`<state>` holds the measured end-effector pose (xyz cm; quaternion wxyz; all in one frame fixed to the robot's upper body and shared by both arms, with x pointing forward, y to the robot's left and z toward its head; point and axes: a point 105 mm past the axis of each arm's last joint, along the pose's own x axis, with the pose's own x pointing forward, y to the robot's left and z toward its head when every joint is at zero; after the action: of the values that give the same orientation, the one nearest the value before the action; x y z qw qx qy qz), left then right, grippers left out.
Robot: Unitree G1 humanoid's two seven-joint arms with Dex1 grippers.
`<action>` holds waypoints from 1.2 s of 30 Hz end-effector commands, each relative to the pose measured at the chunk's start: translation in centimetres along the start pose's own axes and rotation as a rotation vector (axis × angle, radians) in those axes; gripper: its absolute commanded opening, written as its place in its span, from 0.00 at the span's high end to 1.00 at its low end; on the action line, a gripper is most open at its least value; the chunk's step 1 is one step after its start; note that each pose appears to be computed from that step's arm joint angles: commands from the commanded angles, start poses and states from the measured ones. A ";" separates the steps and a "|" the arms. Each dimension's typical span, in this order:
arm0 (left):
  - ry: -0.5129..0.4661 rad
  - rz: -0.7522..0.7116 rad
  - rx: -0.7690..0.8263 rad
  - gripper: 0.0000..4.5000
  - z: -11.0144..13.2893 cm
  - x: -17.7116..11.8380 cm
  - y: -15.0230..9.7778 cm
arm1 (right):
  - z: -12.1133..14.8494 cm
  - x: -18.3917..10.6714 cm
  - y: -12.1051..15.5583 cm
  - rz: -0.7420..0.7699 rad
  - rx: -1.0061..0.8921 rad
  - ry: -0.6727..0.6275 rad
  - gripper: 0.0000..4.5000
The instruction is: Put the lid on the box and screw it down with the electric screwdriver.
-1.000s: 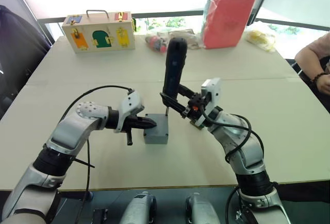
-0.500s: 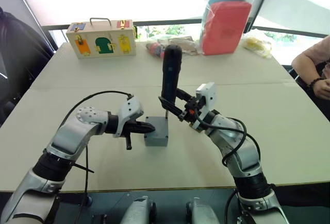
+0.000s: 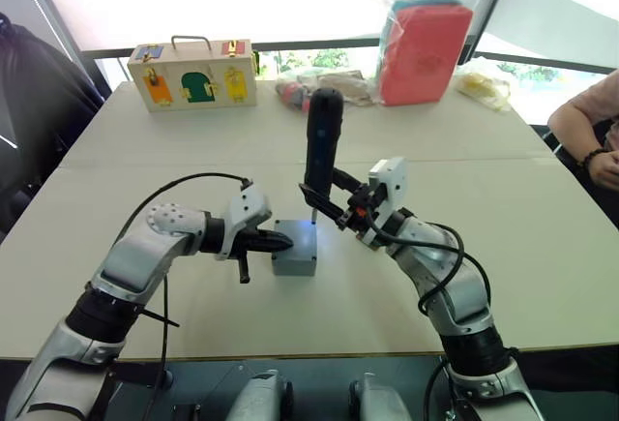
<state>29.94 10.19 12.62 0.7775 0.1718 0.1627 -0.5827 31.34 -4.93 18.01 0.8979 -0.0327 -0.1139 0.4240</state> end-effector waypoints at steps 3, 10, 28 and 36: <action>0.027 0.034 -0.064 1.00 -2.0 0.2 0.4 | 5.8 -0.5 -2.3 -0.047 -0.039 -0.089 0.61; -0.278 0.042 -0.170 1.00 3.0 -0.2 0.6 | 13.0 -1.9 -6.5 -0.146 0.086 -0.165 0.61; -0.092 -0.139 0.059 1.00 3.5 -2.2 -5.9 | -0.4 -16.5 -11.5 -0.358 0.829 1.013 0.61; -0.090 -0.118 0.045 1.00 3.3 -2.3 -6.3 | -2.8 -17.8 -12.3 -0.466 0.840 1.156 0.61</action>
<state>23.66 9.04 15.23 0.7428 0.1450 0.1423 -0.6380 29.52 -26.38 12.58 0.8046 0.1251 0.5621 0.1452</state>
